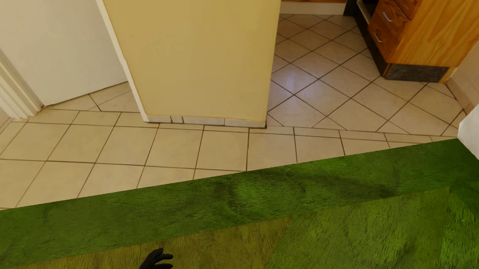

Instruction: Do a 180

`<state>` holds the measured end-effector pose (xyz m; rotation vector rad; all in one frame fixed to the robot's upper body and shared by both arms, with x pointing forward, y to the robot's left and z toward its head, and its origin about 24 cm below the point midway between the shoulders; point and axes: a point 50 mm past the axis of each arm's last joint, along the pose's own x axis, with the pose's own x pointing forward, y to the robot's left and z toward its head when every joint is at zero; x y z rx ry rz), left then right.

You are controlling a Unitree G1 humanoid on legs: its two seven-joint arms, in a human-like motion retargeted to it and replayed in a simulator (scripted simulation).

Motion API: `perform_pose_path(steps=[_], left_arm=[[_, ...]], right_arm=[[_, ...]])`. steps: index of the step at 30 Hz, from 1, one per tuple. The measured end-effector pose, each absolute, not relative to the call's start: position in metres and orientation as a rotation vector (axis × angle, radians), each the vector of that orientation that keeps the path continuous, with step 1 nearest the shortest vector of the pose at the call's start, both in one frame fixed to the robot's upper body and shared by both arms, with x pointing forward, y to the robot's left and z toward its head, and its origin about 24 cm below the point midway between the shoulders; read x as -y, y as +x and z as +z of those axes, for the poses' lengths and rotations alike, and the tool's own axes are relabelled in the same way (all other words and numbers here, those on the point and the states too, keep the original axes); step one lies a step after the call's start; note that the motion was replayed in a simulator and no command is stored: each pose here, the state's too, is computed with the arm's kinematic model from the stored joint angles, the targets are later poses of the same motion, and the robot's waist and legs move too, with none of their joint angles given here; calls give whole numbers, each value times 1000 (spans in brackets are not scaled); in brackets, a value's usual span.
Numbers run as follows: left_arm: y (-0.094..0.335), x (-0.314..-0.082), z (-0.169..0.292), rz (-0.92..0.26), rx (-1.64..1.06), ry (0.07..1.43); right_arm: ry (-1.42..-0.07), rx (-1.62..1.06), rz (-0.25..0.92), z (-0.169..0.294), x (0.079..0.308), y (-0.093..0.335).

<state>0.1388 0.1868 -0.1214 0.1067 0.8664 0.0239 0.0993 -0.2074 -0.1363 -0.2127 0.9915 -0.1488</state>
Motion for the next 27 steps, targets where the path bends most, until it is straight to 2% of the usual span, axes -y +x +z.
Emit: perform_pose_path(steps=[4,6,8,10,11,12,13,14,15,17,19,20,21,22,24,25,27], left_arm=[[151,-197,-112,37,-723,187],[161,-191,-103,23,-639,187],[140,-187,-115,-5,-727,162],[87,-211,-136,39,-951,119],[83,-223,-137,65,-999,120],[112,-223,-125,61,-925,129],[131,-205,-125,22,-899,128],[139,-190,-124,-35,-876,163],[140,-188,-123,-68,-865,205],[126,-203,-123,-42,-864,207],[90,-238,-131,82,-950,175],[95,-241,-126,100,-918,178],[101,-239,-122,85,-884,193],[107,-225,-122,55,-854,185],[130,-185,-117,-64,-768,154],[130,-178,-120,-149,-787,193],[92,-202,-135,-88,-947,163]], right_arm=[[-162,-1011,-142,-137,208,88],[-191,-1003,-173,-136,220,99],[-255,-938,-184,-131,219,105],[-268,-911,-242,-130,218,96],[-228,-917,-267,-131,208,96],[-229,-938,-270,-133,213,98],[-223,-962,-291,-133,223,90],[-206,-993,-288,-137,222,85],[-217,-1002,-260,-138,220,85],[-236,-970,-250,-137,220,89],[-211,-914,-208,-132,206,99],[-195,-894,-220,-128,210,103],[-198,-891,-227,-126,219,101],[-210,-898,-213,-126,224,103],[-243,-936,-175,-129,229,102],[-237,-945,-188,-131,229,97],[-228,-915,-213,-129,225,101]])
